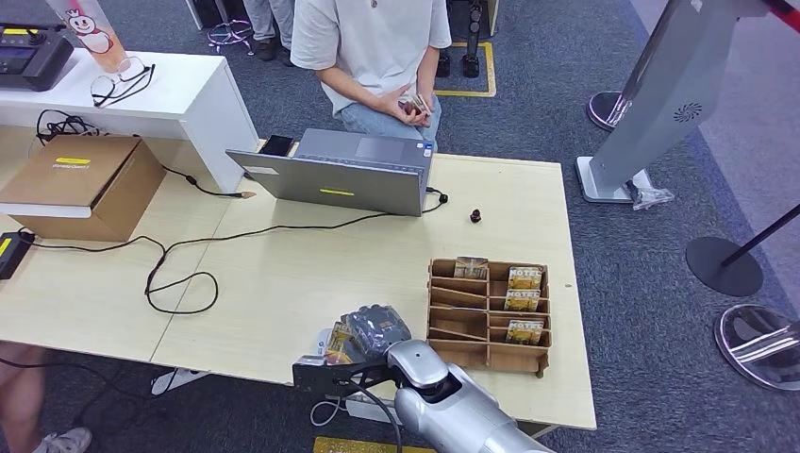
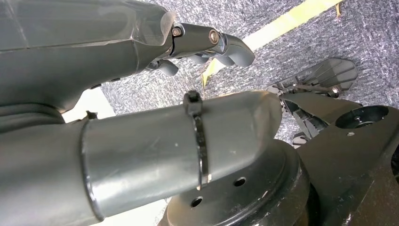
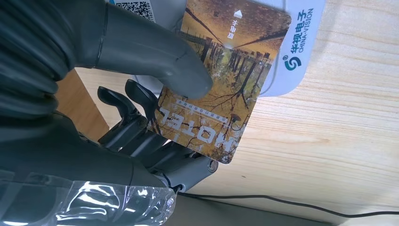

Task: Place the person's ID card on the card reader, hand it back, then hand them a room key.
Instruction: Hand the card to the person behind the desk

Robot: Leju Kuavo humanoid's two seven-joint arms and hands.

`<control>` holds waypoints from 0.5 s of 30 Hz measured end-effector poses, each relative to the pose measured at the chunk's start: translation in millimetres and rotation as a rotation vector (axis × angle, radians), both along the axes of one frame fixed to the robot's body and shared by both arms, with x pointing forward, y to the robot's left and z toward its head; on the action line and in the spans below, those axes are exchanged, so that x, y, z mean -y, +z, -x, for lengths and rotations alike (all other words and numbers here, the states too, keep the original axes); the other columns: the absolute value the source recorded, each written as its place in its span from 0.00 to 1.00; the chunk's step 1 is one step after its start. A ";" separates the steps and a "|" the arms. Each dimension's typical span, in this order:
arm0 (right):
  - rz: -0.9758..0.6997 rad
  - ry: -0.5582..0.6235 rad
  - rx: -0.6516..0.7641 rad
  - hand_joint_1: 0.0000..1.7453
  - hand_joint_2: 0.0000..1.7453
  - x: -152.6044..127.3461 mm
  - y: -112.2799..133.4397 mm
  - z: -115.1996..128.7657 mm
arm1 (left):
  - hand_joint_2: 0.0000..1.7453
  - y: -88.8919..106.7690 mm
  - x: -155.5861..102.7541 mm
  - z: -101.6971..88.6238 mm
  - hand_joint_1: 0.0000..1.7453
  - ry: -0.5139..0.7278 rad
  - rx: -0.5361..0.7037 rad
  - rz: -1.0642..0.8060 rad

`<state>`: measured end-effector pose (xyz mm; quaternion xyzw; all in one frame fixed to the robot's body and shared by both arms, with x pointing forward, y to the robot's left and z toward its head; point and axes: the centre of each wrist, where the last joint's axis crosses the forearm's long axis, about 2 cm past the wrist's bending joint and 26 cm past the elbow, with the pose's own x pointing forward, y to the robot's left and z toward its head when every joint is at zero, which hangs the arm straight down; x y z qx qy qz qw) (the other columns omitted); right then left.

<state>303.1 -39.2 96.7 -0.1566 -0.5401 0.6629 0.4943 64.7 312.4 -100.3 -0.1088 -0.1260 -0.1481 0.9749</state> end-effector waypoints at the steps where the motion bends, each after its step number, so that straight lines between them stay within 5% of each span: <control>1: 0.001 0.000 0.001 1.00 1.00 0.0 0.0 0.0 | 0.00 0.0 0.0 0.0 0.00 0.000 0.000 0.000; 15: 0.007 0.007 0.000 1.00 1.00 -0.9 1.1 0.1 | 0.00 0.9 -0.1 -1.6 0.00 -0.007 -0.001 -0.002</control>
